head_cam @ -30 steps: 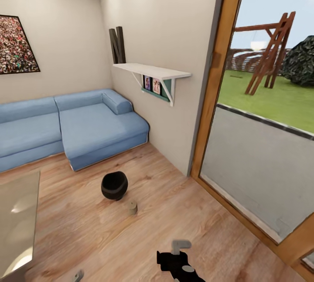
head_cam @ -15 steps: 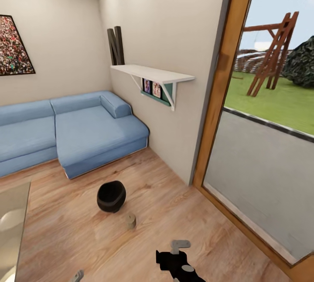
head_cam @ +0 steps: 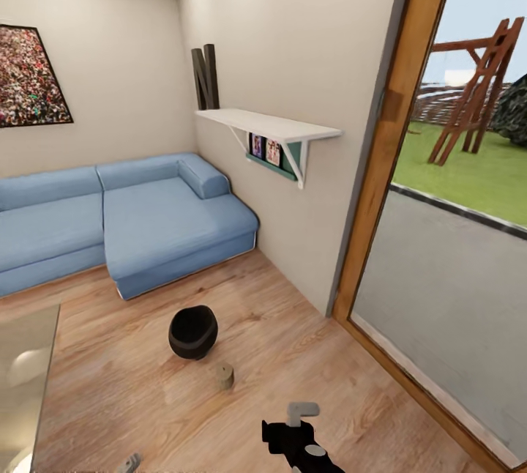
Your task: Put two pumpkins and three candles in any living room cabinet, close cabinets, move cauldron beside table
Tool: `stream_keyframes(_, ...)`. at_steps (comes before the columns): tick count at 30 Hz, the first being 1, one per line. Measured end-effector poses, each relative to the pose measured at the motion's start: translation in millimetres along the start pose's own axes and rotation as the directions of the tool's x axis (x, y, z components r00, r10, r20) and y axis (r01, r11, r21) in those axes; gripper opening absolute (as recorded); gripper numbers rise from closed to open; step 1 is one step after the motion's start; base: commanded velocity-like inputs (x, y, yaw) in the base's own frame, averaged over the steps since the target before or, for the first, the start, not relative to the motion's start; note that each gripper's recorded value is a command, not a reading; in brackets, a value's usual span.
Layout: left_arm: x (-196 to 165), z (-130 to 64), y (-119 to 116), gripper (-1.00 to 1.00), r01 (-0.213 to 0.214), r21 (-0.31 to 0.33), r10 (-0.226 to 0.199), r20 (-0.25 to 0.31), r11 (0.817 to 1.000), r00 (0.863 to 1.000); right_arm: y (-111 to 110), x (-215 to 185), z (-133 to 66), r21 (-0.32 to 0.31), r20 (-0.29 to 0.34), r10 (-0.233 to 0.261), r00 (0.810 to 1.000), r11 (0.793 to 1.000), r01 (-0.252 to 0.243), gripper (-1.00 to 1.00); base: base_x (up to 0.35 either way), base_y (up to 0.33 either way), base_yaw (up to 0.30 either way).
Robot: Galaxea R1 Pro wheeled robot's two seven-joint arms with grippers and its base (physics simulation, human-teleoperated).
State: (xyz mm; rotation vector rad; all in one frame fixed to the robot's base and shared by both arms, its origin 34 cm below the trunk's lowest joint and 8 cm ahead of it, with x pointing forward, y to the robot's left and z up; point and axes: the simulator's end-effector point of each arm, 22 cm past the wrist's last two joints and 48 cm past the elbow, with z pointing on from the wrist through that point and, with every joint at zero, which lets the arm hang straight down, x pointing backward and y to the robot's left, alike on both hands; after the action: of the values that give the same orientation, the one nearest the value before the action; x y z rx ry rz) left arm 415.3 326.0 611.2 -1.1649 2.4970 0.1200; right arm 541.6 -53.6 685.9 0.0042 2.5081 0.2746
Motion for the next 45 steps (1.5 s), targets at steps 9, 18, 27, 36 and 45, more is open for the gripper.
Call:
stream_keyframes(9, 0.0, -0.1, 0.1, 1.00, 0.000, 0.000, 0.000, 0.000, 1.000, 1.000, 0.6, 0.1, -0.1, -0.001, 0.000, 0.001, 1.000, 1.000, -0.001, 1.00, 0.238, 0.000, 0.271)
stream_keyframes(18, 0.1, 0.0, -0.1, 1.00, 0.000, 0.000, 0.000, 0.000, 1.000, 1.000, -0.6, -0.4, -0.1, 0.000, 0.001, 0.000, 1.000, 1.000, 0.000, 1.00, 0.204, 0.000, 0.174)
stream_keyframes(27, 0.8, -0.2, -0.6, 1.00, 0.000, 0.001, 0.000, -0.001, 1.000, 1.000, -0.4, -0.5, -0.2, 0.000, 0.001, 0.000, 1.000, 1.000, 0.000, 1.00, 0.172, -0.063, 0.140)
stream_keyframes(36, 0.5, -0.3, -0.5, 1.00, 0.001, 0.001, -0.001, 0.000, 1.000, 1.000, 0.9, -1.0, -0.5, -0.002, 0.002, 0.000, 1.000, 1.000, 0.000, 1.00, 0.222, -0.010, 0.055)
stream_keyframes(45, 0.5, -0.2, -1.1, 1.00, 0.000, 0.002, 0.000, 0.000, 1.000, 1.000, 1.5, -1.3, -0.2, -0.004, 0.002, 0.001, 1.000, 1.000, -0.001, 1.00, 0.184, -0.065, 0.144)
